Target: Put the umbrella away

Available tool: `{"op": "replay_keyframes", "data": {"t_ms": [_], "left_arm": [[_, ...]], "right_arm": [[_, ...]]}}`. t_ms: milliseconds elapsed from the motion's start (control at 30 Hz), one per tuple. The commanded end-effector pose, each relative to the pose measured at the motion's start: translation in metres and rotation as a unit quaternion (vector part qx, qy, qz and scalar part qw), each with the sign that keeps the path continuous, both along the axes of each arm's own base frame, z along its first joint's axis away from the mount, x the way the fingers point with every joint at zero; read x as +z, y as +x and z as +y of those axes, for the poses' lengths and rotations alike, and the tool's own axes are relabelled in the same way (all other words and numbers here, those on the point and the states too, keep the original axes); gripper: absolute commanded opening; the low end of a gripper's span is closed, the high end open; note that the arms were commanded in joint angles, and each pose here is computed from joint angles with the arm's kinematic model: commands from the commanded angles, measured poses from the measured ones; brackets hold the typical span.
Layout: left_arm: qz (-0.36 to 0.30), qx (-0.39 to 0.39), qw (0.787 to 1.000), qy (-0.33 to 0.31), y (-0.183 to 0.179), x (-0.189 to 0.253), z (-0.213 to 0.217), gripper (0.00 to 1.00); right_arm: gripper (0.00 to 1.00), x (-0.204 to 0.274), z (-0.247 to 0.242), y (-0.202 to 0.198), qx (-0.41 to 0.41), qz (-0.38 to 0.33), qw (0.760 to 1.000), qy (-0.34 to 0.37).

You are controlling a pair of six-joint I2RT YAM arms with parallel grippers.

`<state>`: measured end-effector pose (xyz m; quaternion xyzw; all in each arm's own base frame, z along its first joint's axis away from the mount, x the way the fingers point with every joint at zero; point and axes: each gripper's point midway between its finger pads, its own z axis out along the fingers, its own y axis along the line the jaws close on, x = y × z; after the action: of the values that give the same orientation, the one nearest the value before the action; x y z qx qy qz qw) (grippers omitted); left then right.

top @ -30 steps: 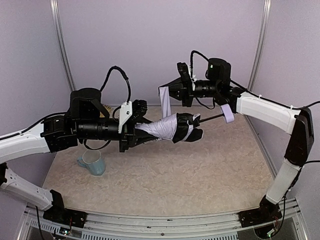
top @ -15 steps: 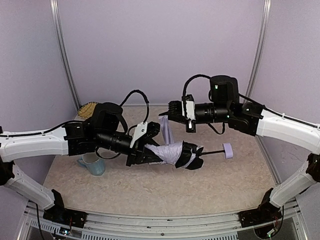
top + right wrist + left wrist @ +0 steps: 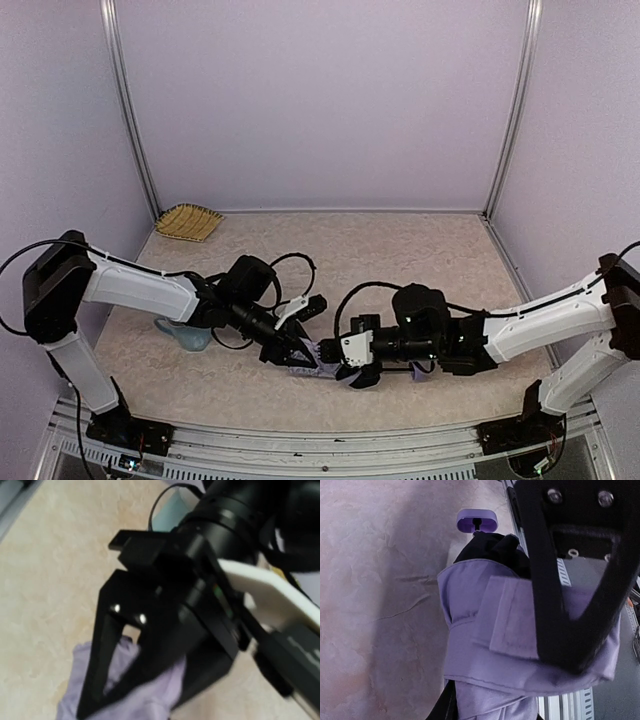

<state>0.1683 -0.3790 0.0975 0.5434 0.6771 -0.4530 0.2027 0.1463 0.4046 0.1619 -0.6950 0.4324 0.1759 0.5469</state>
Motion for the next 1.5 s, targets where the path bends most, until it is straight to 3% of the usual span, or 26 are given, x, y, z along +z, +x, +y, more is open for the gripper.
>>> {"op": "replay_keyframes", "data": {"t_ms": [0,167,467,600,700,867,1033,1100,1333,1467], "left_arm": [[-0.001,0.081,0.996,0.021,0.047,-0.032,0.006,0.00],[0.025,0.099,0.994,0.042,0.067,-0.061,0.016,0.00],[0.057,0.107,0.988,0.091,0.074,-0.103,0.029,0.01],[0.063,0.107,0.988,0.093,0.070,-0.108,0.032,0.14],[0.059,0.099,0.990,0.080,0.066,-0.101,0.032,0.34],[0.024,0.072,0.997,0.008,0.059,-0.063,0.023,0.56],[0.015,0.039,0.998,-0.040,0.049,-0.038,0.019,0.66],[0.009,0.022,0.998,-0.061,0.043,-0.024,0.018,0.77],[-0.075,0.052,0.990,-0.109,0.064,0.039,0.007,0.79],[-0.057,0.054,0.996,-0.031,0.072,0.005,-0.005,0.78]], "right_arm": [[0.00,0.009,0.039,-0.026,0.046,0.004,0.997,0.062],[0.00,-0.060,0.024,-0.015,0.012,-0.007,1.000,-0.015],[0.00,-0.115,0.007,-0.023,0.025,-0.004,0.993,-0.111],[0.00,-0.134,-0.003,-0.017,0.005,-0.039,0.988,-0.152],[0.00,-0.140,-0.009,-0.010,-0.011,-0.055,0.985,-0.161],[0.00,-0.146,-0.010,-0.005,-0.013,-0.064,0.984,-0.168],[0.00,-0.148,-0.011,-0.003,-0.016,-0.063,0.984,-0.168],[0.00,-0.148,-0.012,-0.001,-0.021,-0.065,0.983,-0.169],[0.00,-0.145,-0.014,0.002,-0.030,-0.067,0.983,-0.167],[0.00,-0.142,-0.012,0.004,-0.032,-0.069,0.983,-0.165]]}}
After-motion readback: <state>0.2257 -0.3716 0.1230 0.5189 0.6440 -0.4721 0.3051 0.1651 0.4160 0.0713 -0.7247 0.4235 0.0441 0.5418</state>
